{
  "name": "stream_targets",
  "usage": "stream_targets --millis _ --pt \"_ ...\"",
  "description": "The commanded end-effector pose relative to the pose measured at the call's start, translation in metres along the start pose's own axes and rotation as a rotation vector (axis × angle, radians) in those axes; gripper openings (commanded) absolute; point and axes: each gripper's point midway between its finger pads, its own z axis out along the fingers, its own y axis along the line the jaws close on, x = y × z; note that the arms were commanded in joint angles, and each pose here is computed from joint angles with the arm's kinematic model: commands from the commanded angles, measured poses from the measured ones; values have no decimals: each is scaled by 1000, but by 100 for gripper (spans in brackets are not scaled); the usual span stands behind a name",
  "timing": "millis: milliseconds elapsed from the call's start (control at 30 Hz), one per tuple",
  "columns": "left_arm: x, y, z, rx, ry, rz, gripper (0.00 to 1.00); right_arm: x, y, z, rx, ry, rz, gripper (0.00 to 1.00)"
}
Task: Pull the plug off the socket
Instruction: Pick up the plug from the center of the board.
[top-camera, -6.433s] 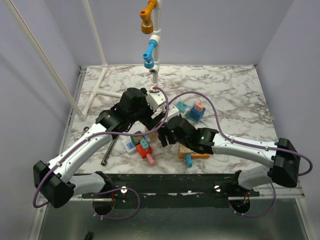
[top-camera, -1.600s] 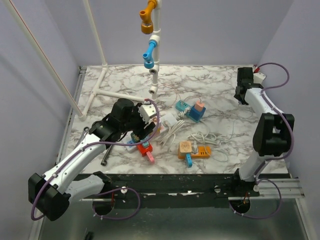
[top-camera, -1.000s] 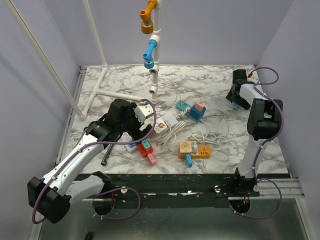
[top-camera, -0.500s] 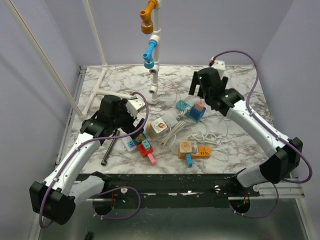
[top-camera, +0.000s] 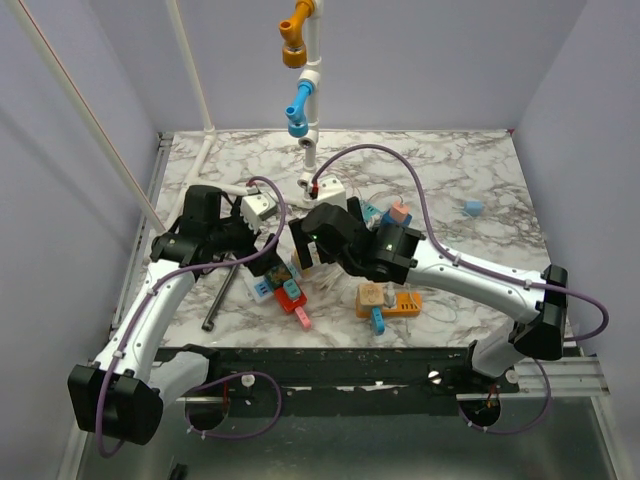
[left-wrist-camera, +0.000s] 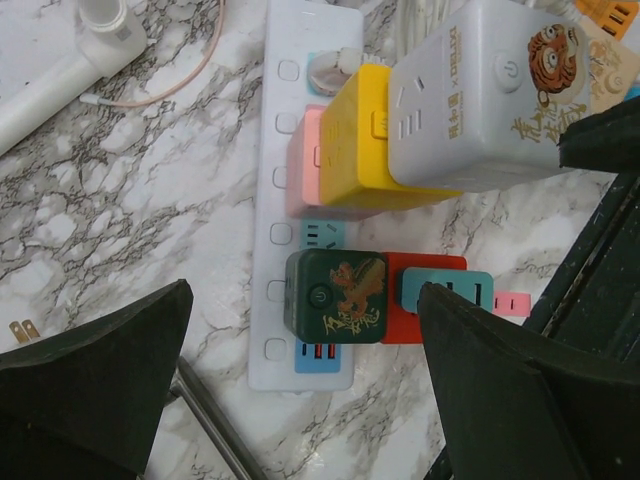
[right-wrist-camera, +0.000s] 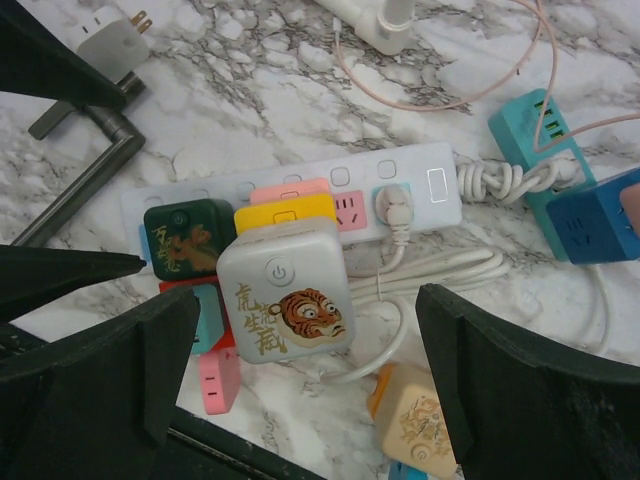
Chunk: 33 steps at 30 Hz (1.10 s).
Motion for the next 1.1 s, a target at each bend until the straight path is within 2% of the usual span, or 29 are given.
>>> stream_targets --millis 0,433,467,500,700,967,1067 --pt "-3 -16 -4 90 -22 19 98 7 13 5 -46 19 -19 100" --pt "26 -15 2 105 29 -51 98 41 25 29 -72 106 -117 100" --pt "26 -14 2 105 28 -54 98 48 35 26 -139 134 -117 100" --pt "26 -14 3 103 26 -55 98 44 28 28 -97 110 -119 100" --pt "14 -11 3 101 -8 -55 98 53 31 35 -123 139 -121 99" --pt "29 6 20 54 30 -94 98 53 24 41 -101 142 -134 77" --pt "19 8 25 63 -10 -103 98 48 23 39 -98 127 -136 64"
